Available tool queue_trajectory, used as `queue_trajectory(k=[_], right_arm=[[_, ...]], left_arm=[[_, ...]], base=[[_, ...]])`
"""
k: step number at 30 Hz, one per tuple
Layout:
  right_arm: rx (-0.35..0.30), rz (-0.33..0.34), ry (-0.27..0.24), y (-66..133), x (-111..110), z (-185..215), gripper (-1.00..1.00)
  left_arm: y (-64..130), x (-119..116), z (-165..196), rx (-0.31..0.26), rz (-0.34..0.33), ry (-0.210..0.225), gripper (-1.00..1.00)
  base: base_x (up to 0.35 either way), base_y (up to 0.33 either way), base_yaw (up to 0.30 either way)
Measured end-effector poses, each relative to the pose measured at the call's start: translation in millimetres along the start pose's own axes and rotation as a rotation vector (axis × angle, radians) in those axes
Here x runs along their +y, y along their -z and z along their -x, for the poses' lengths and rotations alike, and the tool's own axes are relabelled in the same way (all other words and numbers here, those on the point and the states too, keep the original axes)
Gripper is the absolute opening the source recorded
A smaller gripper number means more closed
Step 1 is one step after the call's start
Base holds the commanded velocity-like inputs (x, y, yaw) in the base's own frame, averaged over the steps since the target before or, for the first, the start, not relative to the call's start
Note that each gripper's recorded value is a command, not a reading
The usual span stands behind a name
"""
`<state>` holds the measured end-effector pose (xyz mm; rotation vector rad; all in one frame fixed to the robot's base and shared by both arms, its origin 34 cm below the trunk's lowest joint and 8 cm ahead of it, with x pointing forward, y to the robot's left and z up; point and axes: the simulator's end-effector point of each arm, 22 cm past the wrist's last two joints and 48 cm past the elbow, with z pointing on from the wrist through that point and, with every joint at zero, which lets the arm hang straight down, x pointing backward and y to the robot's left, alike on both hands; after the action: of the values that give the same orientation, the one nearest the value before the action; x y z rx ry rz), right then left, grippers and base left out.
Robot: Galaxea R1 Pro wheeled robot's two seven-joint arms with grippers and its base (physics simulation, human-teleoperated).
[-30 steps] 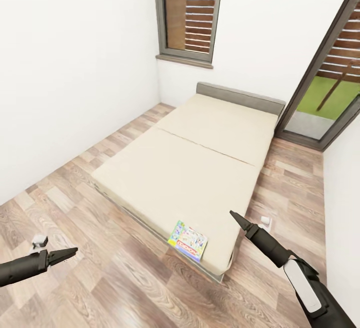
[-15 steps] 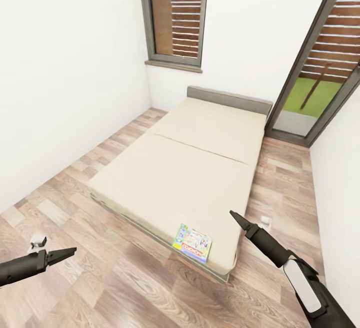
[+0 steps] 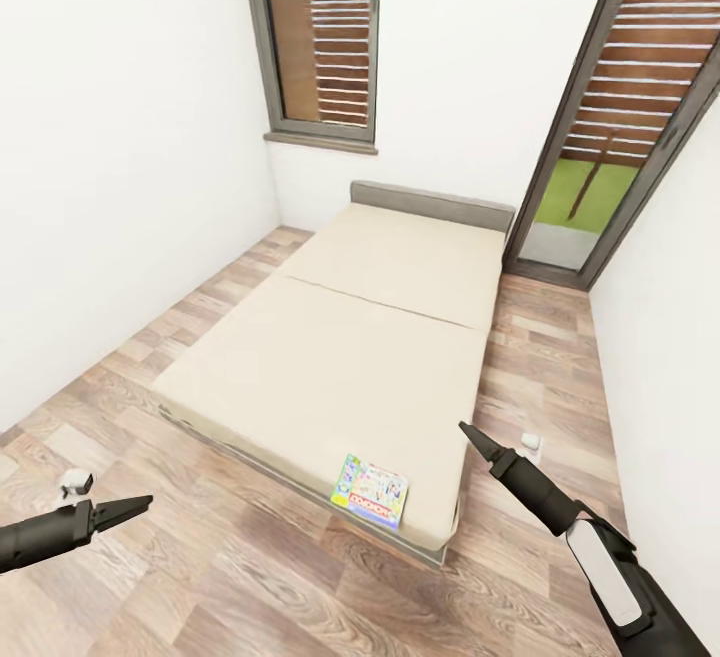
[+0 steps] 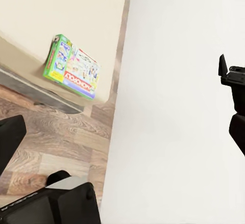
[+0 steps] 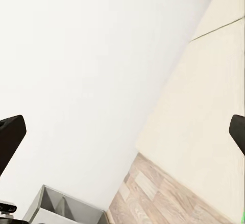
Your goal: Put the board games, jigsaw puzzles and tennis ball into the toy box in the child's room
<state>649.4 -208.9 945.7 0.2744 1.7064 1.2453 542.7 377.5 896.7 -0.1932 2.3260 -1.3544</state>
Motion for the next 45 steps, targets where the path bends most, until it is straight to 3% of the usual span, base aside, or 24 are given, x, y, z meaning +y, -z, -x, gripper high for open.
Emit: queue_trajectory(k=[45], right_arm=[[-0.03,0.048,0.038,-4.4,32.2,19.3,1.0]], left_arm=[[14.4,-24.6,16.9,-0.037,-0.016,-0.061,1.0]], base=[[0.0,0.051,-0.166]])
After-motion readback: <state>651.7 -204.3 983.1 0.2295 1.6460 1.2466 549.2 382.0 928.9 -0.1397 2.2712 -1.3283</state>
